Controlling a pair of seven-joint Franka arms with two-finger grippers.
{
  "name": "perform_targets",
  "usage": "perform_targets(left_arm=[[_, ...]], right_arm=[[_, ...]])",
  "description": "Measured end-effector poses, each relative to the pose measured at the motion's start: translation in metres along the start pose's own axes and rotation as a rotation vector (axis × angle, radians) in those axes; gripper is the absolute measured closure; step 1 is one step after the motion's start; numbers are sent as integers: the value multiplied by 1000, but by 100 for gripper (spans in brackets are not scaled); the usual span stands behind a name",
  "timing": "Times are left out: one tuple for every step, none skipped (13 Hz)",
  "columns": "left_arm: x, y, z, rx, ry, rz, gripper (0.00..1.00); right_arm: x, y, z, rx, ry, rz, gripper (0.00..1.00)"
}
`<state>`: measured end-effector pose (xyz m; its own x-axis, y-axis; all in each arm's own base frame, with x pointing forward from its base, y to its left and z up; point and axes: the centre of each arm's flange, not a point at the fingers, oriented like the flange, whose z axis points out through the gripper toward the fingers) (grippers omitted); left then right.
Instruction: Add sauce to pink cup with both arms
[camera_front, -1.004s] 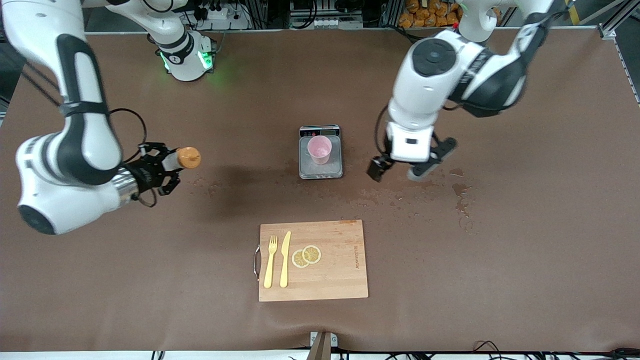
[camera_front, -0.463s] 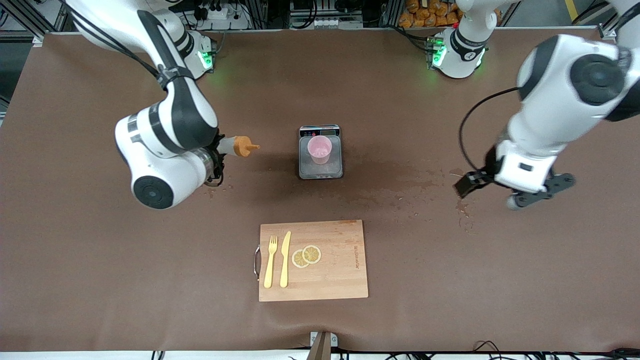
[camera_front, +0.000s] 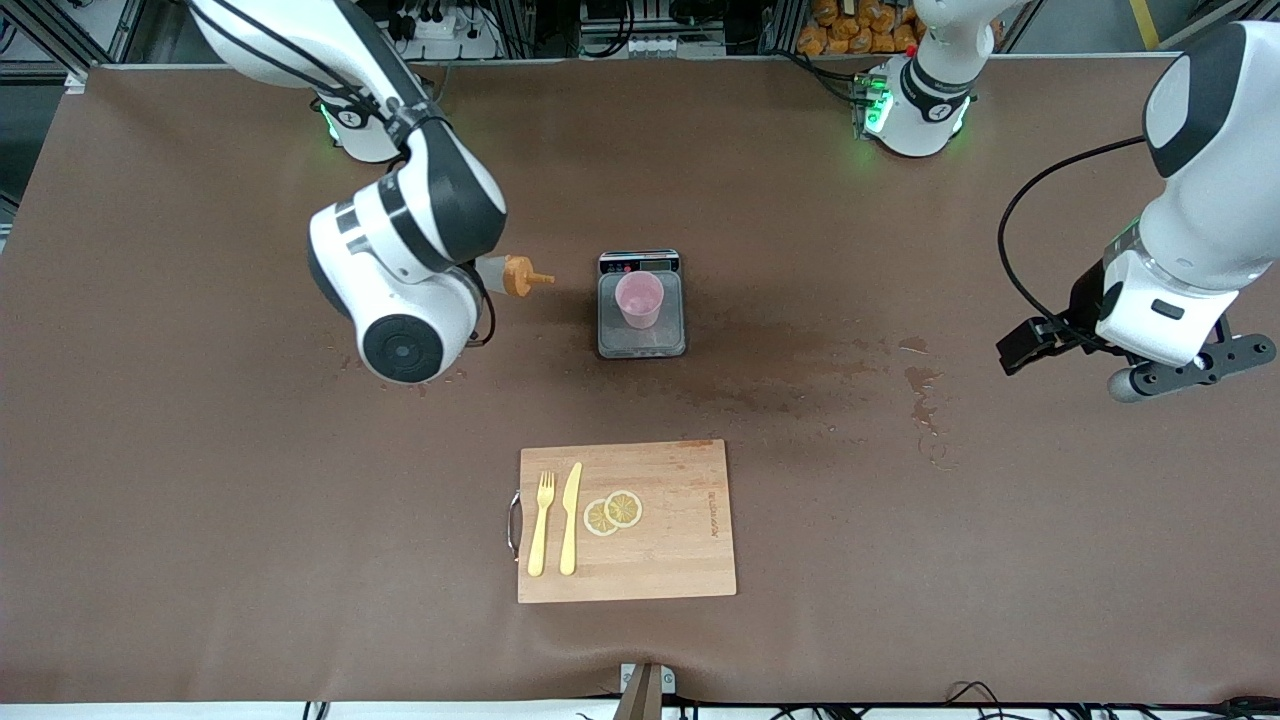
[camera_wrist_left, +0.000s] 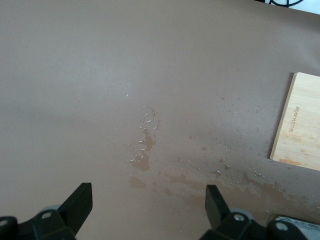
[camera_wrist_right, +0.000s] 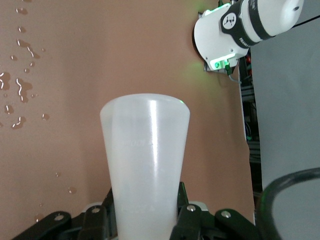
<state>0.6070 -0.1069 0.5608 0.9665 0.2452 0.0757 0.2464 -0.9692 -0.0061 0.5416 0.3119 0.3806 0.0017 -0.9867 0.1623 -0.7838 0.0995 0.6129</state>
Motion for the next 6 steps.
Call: perform_targets(left_arm=[[0, -1, -6, 0, 0, -2, 0], [1, -2, -13, -1, 4, -4, 0], [1, -3, -18, -2, 6, -6, 0], [1, -3, -24, -3, 10, 3, 0], [0, -2, -31, -3, 13, 34, 0], [-3, -1, -39, 4, 14, 68, 0]], right_arm=[[-8, 5, 3, 9, 37, 15, 53], [-17, 12, 8, 16, 76, 30, 53], [-27, 18, 13, 16, 113, 50, 53], [-36, 23, 19, 12, 142, 67, 53], [-43, 27, 26, 9, 175, 83, 53], [-49, 29, 33, 10, 216, 97, 53]])
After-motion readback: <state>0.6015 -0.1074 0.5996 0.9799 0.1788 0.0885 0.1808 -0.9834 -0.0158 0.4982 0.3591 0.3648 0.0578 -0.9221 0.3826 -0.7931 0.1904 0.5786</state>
